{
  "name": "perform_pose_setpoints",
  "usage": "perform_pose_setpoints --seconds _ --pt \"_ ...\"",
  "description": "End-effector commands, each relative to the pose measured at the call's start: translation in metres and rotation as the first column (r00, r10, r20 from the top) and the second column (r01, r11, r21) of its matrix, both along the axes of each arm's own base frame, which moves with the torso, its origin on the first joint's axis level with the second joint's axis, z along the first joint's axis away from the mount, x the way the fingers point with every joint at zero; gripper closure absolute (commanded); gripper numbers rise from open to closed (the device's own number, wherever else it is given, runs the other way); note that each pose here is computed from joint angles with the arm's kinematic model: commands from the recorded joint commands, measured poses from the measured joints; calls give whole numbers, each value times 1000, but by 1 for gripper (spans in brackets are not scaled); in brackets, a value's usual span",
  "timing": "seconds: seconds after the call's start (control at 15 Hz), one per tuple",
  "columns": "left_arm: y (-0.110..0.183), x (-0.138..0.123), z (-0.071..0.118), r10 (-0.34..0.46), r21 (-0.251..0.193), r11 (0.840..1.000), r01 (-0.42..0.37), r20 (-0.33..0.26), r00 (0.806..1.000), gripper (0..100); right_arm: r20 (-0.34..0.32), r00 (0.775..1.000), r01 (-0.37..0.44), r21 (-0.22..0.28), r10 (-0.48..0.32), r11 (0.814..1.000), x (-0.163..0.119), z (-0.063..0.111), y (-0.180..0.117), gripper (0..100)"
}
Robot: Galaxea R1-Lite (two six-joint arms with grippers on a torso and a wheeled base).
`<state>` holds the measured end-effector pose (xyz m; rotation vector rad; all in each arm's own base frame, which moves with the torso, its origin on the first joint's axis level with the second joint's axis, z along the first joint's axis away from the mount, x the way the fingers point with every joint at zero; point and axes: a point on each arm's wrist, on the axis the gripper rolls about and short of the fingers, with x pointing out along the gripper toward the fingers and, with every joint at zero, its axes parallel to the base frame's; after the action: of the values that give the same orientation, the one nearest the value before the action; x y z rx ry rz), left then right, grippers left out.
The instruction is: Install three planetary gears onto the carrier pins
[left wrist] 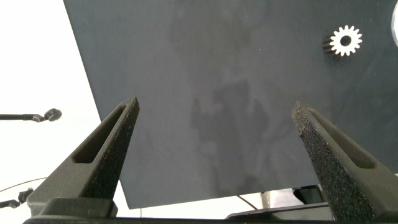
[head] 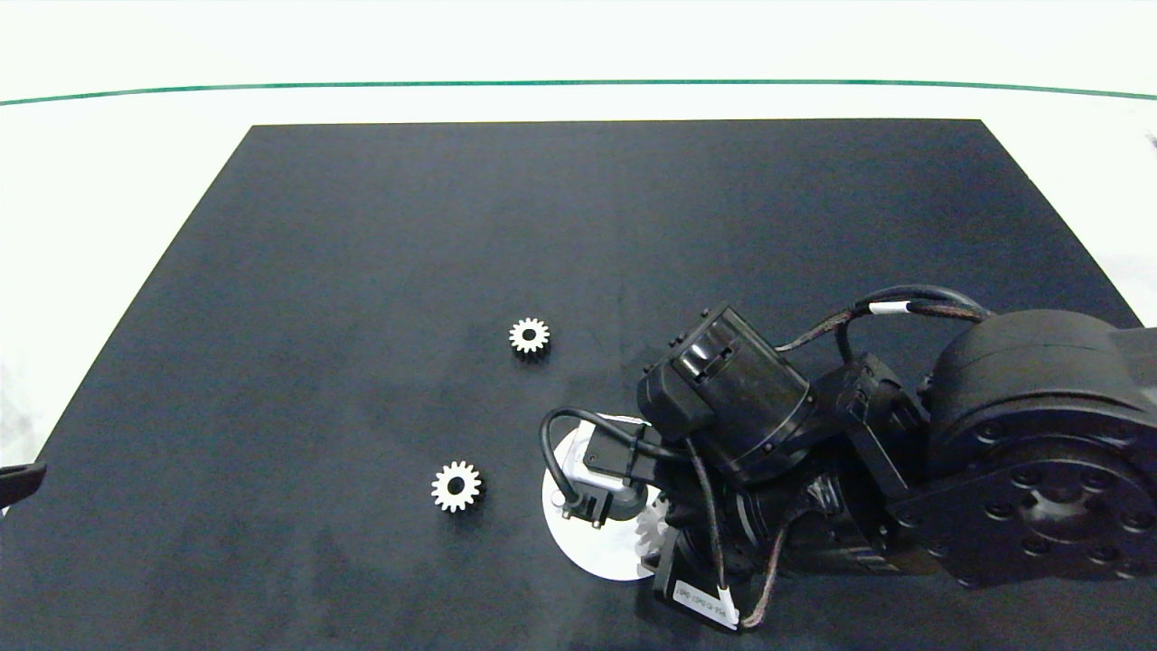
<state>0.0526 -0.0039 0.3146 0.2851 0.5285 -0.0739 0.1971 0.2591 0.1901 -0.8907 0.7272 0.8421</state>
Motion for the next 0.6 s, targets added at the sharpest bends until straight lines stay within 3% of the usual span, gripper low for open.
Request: perform_pose_setpoints --seconds 0.07,0.6 --pt "0 0 0 -2 2 1000 2 -5 1000 0 -1 1000 -1 -5 1 1000 -1 1 -2 72" --pt "0 -1 -1 -2 4 1000 2 -12 1000 0 -2 1000 6 -9 -6 1000 0 1 -4 72"
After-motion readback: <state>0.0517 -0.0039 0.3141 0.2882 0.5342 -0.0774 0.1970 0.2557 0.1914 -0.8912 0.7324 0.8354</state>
